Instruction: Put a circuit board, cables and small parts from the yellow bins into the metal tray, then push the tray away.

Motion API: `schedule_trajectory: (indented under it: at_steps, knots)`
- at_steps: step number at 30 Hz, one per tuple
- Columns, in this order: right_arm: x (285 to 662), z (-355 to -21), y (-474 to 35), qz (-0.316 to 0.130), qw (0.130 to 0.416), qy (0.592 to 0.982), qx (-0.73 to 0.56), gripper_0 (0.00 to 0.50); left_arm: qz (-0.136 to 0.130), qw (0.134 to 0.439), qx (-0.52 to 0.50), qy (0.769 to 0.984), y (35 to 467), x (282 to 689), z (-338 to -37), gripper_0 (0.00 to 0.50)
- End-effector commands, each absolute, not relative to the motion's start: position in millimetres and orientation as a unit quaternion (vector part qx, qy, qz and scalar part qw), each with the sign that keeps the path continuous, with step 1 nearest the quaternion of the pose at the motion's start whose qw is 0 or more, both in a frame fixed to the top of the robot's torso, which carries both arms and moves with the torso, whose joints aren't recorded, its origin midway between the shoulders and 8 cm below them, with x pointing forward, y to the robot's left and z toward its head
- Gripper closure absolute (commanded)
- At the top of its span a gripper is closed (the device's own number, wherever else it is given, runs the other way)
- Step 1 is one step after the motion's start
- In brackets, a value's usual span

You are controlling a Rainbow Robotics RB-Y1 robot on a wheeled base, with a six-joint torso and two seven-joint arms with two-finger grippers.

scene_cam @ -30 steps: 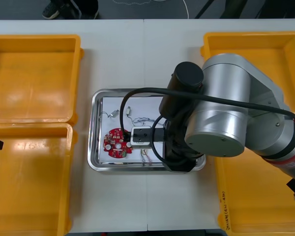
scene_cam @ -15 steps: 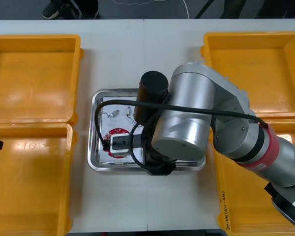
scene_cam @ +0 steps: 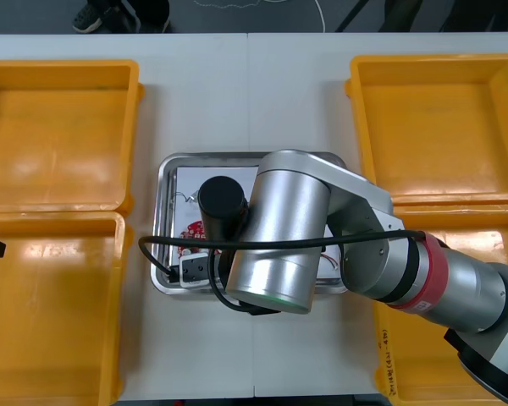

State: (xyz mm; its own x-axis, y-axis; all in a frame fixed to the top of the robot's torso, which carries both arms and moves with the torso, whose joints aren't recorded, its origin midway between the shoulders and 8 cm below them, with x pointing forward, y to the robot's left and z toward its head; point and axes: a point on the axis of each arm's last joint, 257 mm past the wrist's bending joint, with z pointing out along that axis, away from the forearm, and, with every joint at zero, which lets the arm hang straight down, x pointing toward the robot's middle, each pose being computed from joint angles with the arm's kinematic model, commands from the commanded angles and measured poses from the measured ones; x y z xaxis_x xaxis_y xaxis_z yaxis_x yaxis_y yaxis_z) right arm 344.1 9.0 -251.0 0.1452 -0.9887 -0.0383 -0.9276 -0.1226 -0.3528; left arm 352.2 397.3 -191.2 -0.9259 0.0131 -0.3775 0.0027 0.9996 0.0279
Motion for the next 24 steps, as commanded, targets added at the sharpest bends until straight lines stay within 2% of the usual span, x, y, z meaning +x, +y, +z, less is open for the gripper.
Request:
schedule_trajectory:
  at_steps: [1,6,11,24]
  knots:
    - [341,-248,26,-0.126,0.16,0.608,-0.767,0.0,0.031,0.2,0.059,0.978,402,348,-187,0.0]
    - [343,-259,23,-0.124,0.144,0.617,-0.764,0.0,0.031,0.2,0.059,0.978,402,348,-187,0.0]
    - [342,-267,28,-0.114,0.149,0.618,-0.763,0.0,0.031,0.2,0.059,0.978,402,348,-187,0.0]
    - [340,-284,24,-0.129,0.136,0.613,-0.768,0.0,0.031,0.2,0.059,0.978,402,348,-187,0.0]
